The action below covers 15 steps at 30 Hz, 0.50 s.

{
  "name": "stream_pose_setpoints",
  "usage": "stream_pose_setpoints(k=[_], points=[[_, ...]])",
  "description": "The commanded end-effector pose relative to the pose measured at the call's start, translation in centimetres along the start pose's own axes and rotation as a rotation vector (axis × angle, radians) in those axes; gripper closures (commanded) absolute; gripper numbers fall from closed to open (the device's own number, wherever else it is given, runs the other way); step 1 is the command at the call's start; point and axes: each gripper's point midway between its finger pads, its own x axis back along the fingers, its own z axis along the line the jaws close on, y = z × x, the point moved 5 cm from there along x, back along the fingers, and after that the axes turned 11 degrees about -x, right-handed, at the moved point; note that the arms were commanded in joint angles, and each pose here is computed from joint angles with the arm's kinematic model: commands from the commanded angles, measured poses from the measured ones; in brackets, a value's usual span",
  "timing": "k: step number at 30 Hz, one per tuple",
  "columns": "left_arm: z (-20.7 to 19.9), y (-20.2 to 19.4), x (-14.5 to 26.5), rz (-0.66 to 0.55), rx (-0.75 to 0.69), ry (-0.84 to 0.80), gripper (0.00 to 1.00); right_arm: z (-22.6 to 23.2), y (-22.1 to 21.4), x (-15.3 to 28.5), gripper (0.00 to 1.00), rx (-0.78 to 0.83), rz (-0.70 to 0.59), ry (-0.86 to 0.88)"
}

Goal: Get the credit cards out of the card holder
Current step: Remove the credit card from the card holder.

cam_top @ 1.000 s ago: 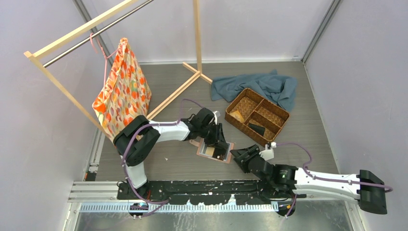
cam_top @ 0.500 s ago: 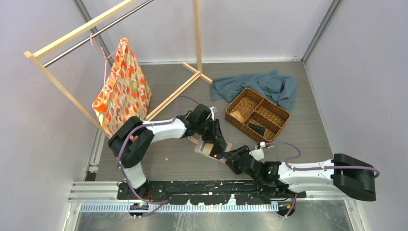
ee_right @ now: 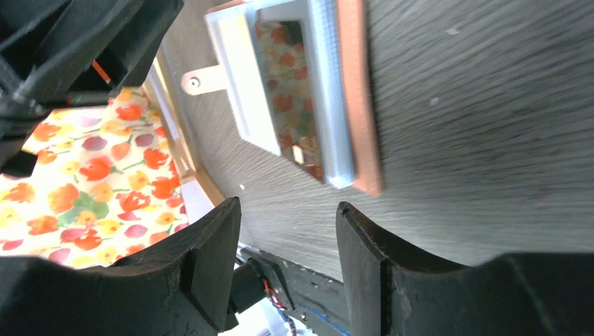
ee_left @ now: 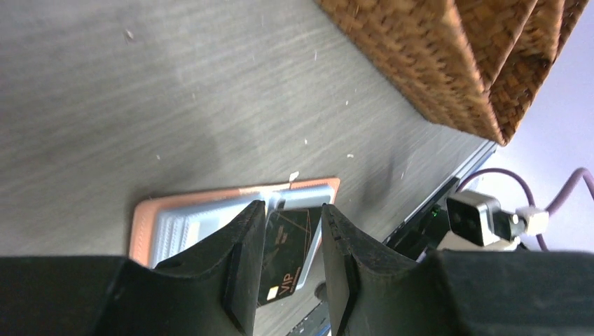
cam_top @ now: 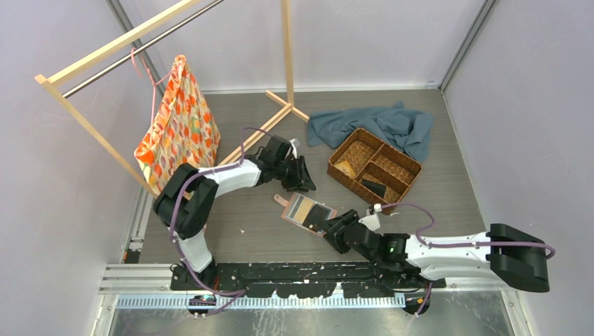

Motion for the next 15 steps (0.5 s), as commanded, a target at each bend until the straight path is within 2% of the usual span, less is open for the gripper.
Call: stream_pose_setpoints(k=[1,8,15], points=[[-0.4,2.2,-0.3,-0.017,-0.050,-0.022,0.63,2.4,-0.7,0.8,0.42,0.053,-0.016,0.053],[0.8,2.8,-2.8,0.021,-0.039,0.019,0.64,2.5,-0.5,1.3,0.42,0.057,-0.023,0.065],[2.4,0.5,-1.4,0.059,-0.018,0.108,0.65,2.4,0.5,2.0,0.39,0.049,-0.053,0.065]])
